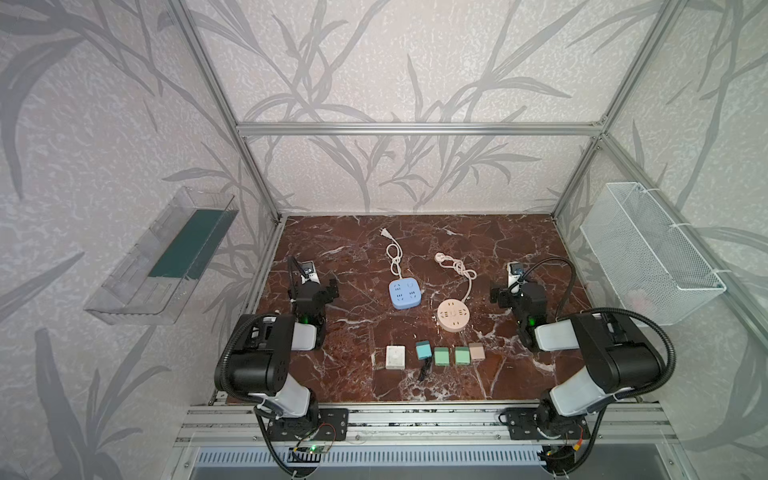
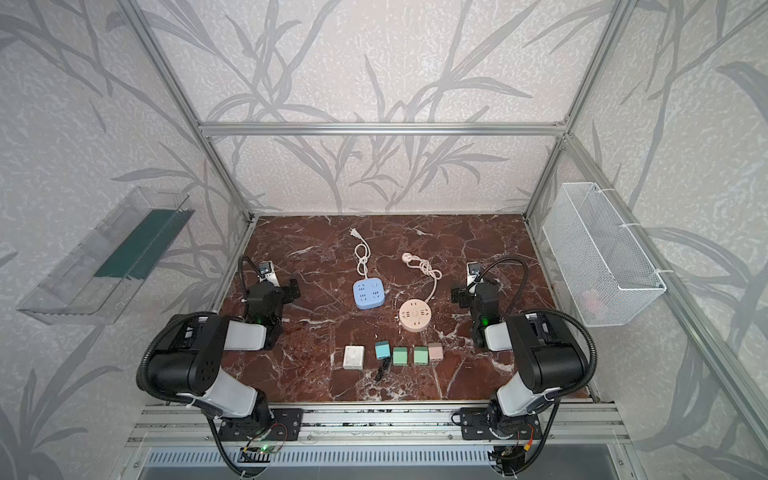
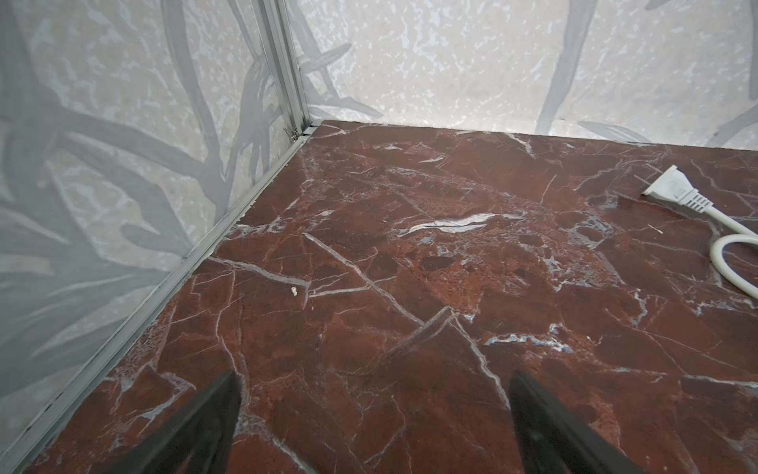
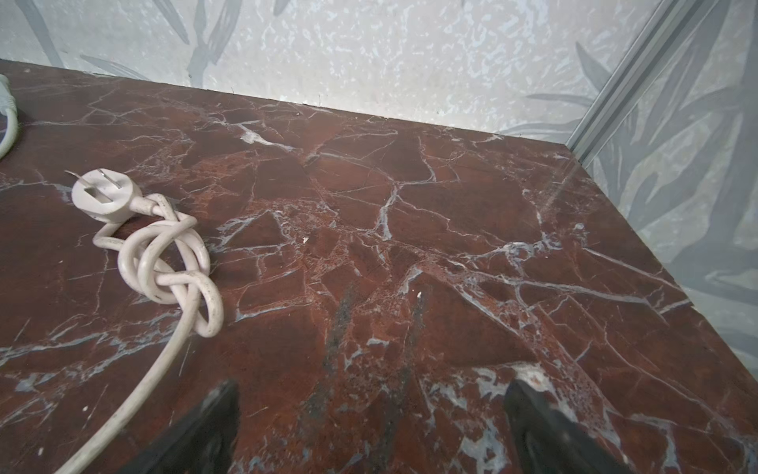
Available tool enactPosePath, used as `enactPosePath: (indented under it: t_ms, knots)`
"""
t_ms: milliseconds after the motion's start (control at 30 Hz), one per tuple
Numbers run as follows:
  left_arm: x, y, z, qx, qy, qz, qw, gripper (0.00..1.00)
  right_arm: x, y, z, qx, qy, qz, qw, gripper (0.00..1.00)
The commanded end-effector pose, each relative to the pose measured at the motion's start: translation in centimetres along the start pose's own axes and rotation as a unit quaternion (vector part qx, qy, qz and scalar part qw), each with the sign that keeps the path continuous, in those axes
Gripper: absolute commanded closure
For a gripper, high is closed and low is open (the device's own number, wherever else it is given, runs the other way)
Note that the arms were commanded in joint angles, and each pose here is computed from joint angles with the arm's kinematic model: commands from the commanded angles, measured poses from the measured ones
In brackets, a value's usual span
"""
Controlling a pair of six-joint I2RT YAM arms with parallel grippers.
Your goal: Insert the plug
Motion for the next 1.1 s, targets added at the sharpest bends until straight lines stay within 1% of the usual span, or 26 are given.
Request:
enactPosePath:
  t_ms: [0,1067]
  knots:
    - [-0.52,-0.19,-0.07,0.002,0.000,-0.005,1.000,0.01,-1.41,-0.22,-0.21,0.000,-0.001,-0.018,1.000,0.01]
    - [-0.55,-0.16,-0.22,0.000,-0.006,-0.007,1.000,0.01,-1.39,-0.30,-0.32,-0.007,-0.008,-0.018,1.000,0.01]
Point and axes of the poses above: each gripper's point midway between its finger pads, its own y axis back along the fingers, its own z axis along the line the jaws close on, x = y × z, the point moved 1 cm from there along y, back along the fingers, and after that the axes turned 11 degrees about y, right-handed, at the moved point
